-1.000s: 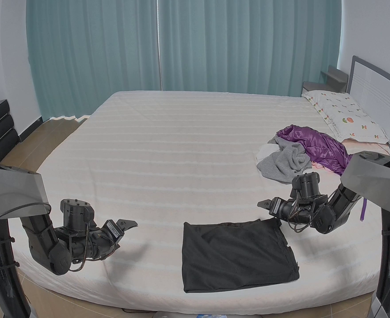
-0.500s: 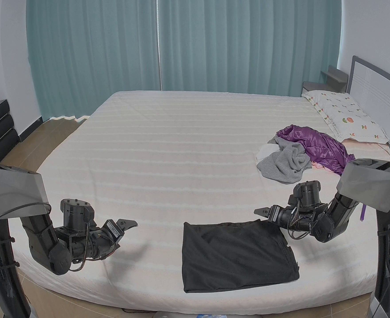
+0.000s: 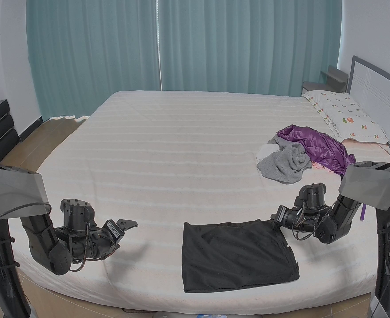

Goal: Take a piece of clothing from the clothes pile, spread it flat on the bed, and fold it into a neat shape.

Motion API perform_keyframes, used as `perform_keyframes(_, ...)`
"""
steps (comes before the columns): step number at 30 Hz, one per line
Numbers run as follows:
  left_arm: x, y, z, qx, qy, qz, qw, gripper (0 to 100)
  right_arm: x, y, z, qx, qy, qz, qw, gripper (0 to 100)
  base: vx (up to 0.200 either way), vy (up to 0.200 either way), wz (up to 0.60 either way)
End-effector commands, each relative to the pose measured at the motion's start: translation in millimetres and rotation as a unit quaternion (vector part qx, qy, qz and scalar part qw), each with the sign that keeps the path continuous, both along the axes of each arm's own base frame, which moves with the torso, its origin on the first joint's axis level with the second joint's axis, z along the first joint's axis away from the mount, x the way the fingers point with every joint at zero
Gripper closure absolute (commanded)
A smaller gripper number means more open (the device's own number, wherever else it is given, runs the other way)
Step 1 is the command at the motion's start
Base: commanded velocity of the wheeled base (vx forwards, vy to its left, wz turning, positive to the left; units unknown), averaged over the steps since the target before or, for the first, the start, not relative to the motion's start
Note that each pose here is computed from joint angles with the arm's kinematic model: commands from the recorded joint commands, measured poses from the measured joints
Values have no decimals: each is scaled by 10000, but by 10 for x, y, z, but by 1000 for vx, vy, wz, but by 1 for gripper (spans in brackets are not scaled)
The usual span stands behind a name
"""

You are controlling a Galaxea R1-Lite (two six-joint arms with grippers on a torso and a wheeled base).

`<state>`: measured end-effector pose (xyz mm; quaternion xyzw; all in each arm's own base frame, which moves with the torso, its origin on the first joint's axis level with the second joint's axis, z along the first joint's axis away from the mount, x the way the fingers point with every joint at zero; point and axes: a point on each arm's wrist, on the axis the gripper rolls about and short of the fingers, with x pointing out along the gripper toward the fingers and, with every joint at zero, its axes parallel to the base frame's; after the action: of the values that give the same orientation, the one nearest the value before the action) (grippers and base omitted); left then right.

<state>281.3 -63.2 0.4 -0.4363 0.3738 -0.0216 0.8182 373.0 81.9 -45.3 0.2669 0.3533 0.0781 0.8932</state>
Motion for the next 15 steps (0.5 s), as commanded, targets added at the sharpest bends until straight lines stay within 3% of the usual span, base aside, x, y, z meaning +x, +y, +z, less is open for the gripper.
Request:
perform_keyframes(1,5,-3,-2,0,-3,0,10000,0,-16,-112,-21,11,69,-154,9999,100,0,0,0)
perform_keyframes(7,9,-6,-5,37,-12,30,10000,0,33,-199,57,376,-155,-507,9979,100,0,0,0)
perform_keyframes(15,54,-30,-47,173,-47,126,9998,0,58,-242,65,423,-178,-597,9972,100,0,0,0)
